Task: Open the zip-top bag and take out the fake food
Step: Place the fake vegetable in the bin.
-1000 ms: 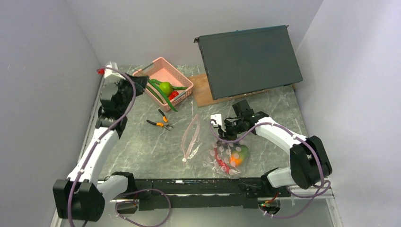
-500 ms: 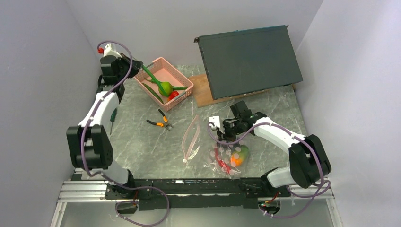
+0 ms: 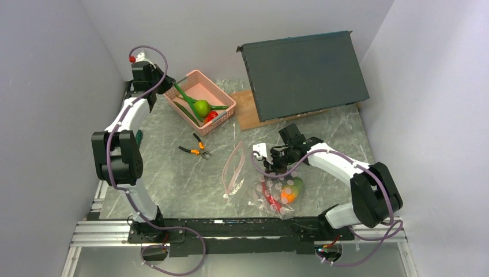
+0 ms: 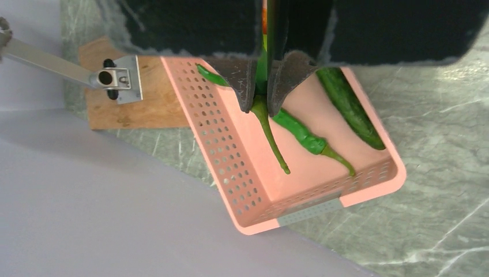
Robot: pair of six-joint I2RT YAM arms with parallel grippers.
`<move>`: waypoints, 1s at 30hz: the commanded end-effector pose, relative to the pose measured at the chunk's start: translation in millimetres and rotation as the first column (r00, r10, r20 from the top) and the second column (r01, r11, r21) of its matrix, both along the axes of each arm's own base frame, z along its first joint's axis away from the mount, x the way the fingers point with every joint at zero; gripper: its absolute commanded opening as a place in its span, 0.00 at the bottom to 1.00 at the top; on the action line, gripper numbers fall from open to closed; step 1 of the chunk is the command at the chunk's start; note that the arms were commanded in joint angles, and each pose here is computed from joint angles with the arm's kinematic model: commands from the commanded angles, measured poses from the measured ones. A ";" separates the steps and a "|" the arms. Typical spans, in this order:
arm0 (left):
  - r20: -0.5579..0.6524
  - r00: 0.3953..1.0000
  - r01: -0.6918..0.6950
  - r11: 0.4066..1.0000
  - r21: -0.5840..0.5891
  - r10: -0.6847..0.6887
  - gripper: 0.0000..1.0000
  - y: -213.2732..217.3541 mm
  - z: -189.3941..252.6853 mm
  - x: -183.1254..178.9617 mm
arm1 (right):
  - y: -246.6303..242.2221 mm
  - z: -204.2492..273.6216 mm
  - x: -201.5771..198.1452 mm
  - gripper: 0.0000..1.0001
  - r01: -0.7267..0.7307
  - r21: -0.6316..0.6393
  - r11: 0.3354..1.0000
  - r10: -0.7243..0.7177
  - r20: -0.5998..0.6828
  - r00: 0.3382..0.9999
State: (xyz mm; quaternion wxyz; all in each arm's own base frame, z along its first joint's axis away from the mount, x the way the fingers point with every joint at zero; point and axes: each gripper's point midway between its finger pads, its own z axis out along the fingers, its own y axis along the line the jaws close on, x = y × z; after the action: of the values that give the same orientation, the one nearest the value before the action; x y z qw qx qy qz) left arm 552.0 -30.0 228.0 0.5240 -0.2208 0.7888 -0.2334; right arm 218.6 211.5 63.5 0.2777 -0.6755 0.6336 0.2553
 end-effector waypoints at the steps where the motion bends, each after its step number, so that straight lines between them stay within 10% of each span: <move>1: 0.016 1.000 -0.004 0.997 0.073 0.003 0.00 7.1 7.5 8.4 | 2.2 -1.7 -0.5 0.00 -0.023 -0.001 1.000 0.023 0.007 1.000; 5: -0.017 0.999 0.052 0.997 0.054 -0.051 0.10 -2.9 -9.5 8.4 | 2.0 -3.9 -0.9 0.00 -0.025 -0.010 1.000 0.025 0.004 1.000; 15: -0.022 0.995 0.101 0.987 0.125 -0.099 0.79 -3.7 -6.0 -13.4 | 1.2 -3.2 -0.6 0.00 -0.024 -0.014 1.000 0.024 0.007 1.000; 22: 0.167 0.980 0.066 0.972 0.225 -0.105 0.98 0.7 59.9 -68.9 | 1.2 1.5 -2.1 0.00 -0.032 -0.004 0.999 0.032 0.017 0.999; 30: 0.230 0.912 0.344 0.939 0.027 -0.340 1.00 -53.5 30.6 -161.5 | 2.1 6.0 -8.8 0.00 -0.063 0.016 0.998 0.063 0.021 0.998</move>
State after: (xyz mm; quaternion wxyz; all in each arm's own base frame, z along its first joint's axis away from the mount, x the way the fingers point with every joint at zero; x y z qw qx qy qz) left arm 424.1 -48.9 275.0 0.5969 -0.1029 0.7543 -0.2534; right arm 216.3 210.3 58.0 0.2681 -0.6855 0.6282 0.2522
